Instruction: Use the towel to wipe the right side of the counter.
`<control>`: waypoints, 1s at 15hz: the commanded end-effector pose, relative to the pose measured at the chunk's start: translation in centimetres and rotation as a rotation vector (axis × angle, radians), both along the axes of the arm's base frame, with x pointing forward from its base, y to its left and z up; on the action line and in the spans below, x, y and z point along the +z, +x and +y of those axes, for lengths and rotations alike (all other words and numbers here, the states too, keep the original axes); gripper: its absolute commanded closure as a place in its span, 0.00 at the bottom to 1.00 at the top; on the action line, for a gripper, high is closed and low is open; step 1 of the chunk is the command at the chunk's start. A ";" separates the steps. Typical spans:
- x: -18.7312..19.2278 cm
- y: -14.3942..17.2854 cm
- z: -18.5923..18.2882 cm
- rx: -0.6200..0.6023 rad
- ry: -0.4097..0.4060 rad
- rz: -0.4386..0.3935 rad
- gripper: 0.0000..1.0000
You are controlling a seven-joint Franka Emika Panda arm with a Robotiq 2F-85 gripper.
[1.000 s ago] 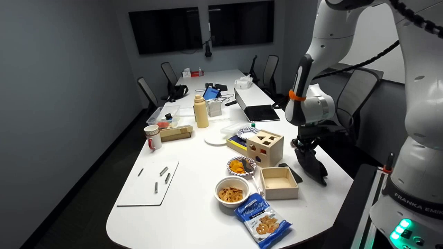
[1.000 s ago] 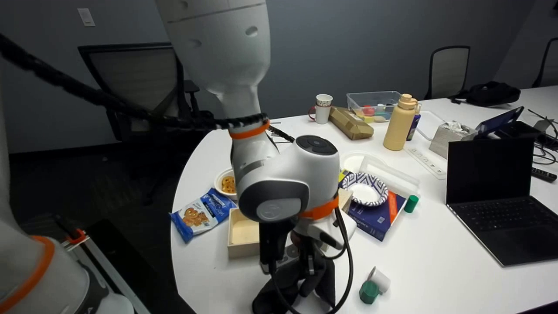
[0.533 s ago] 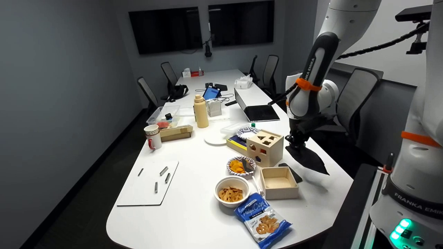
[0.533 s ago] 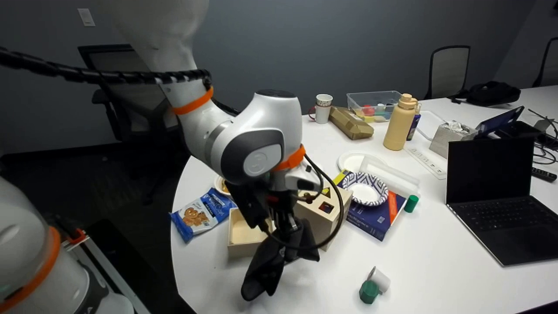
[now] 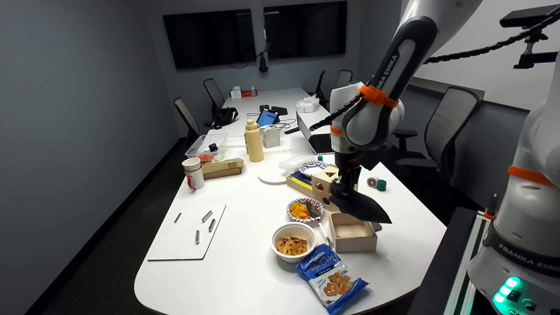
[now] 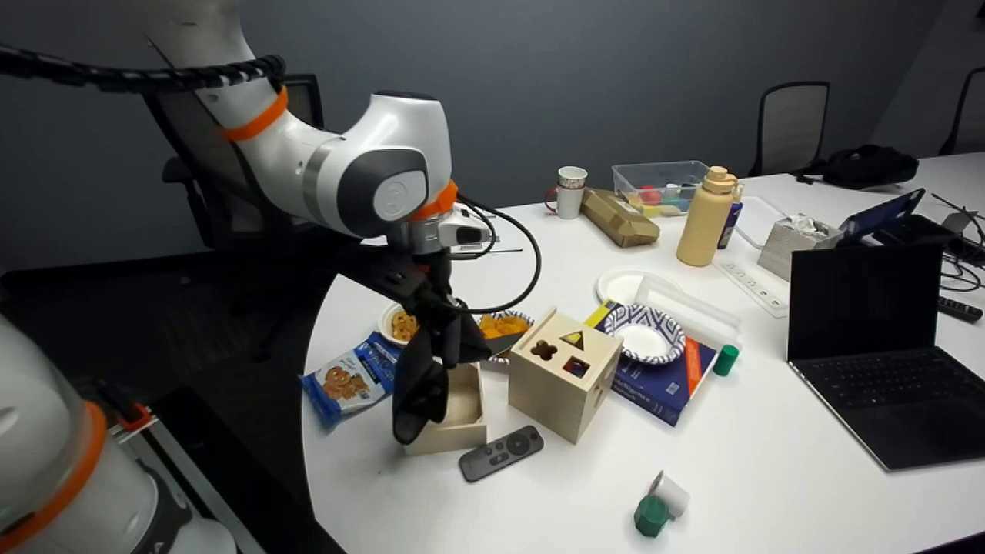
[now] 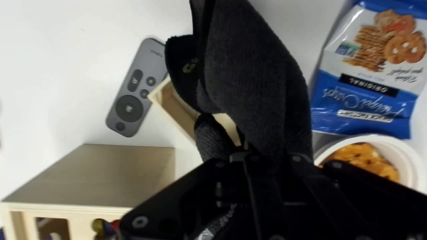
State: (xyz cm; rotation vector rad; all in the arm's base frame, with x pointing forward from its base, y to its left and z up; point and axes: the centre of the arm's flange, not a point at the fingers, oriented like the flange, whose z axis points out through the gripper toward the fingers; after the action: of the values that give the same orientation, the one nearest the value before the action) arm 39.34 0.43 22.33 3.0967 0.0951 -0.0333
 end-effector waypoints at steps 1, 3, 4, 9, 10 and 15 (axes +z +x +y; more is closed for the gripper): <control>0.0 -1.1 4.1 0.184 0.065 0.056 0.98; -0.7 -1.5 6.3 0.288 0.091 0.097 0.98; -1.2 -1.7 7.1 0.337 0.103 0.114 0.98; -3.6 -2.3 10.6 0.490 0.135 0.205 0.98; -4.2 -2.3 11.1 0.508 0.136 0.219 0.98; -7.3 -1.3 13.8 0.564 0.171 0.234 0.98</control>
State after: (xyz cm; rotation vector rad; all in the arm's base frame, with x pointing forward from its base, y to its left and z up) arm 36.48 12.71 16.89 3.0661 0.9679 -0.3746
